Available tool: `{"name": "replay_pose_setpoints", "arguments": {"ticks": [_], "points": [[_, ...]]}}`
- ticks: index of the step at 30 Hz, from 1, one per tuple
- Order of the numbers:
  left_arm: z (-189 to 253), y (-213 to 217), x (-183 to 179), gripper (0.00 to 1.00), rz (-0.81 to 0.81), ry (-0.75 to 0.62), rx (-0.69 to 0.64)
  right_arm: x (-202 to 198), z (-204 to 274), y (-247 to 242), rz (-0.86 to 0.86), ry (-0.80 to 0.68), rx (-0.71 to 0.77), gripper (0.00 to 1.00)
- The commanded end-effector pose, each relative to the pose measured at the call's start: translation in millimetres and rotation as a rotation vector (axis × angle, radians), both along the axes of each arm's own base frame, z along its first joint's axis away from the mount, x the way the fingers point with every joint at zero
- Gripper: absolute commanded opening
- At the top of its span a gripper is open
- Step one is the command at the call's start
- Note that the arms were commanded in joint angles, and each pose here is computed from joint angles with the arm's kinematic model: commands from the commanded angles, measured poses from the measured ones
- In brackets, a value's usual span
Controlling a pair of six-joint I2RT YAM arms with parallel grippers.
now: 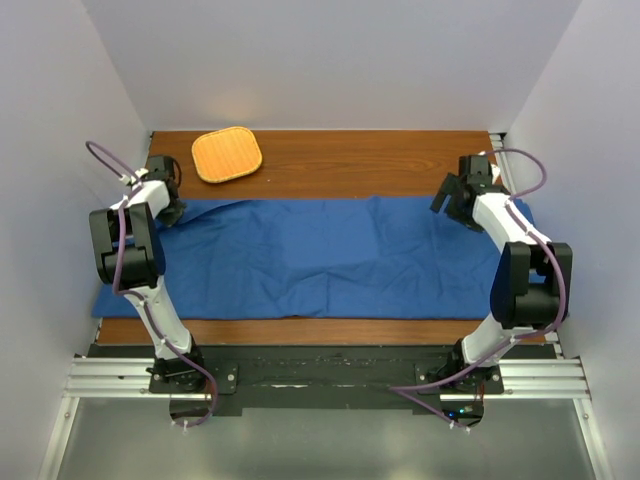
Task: Open and lay out the surgical kit
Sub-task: Open the surgical kit at the center of the board.
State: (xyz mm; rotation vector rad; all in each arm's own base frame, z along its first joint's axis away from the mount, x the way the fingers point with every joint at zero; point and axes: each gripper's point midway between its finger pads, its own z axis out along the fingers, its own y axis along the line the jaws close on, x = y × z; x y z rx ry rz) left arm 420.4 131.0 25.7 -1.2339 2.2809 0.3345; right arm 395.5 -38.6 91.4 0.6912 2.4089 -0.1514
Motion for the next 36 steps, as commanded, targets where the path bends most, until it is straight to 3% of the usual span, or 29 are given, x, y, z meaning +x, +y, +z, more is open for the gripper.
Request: {"name": "replay_pose_setpoints", "arguments": {"ticks": [1,7,15,25,30,31,36], "points": [[37,15,8,0.06,-0.021,-0.051,0.079,24,29,-54,-0.223,-0.084,-0.126,0.98],[40,14,13,0.06,-0.052,-0.055,0.079,61,25,-78,-0.31,-0.065,-0.205,0.96],[38,9,16,0.05,-0.077,-0.052,0.06,113,-2,-79,-0.315,-0.068,-0.176,0.88],[35,7,15,0.05,-0.089,-0.041,0.061,116,-39,-88,-0.319,0.021,-0.237,0.77],[33,8,13,0.05,-0.089,-0.036,0.061,111,-50,-89,-0.316,0.058,-0.246,0.64],[33,8,13,0.05,-0.088,-0.037,0.062,112,-50,-89,-0.314,0.058,-0.245,0.57],[34,9,13,0.05,-0.088,-0.032,0.07,111,-40,-92,-0.317,0.05,-0.256,0.39]]}}
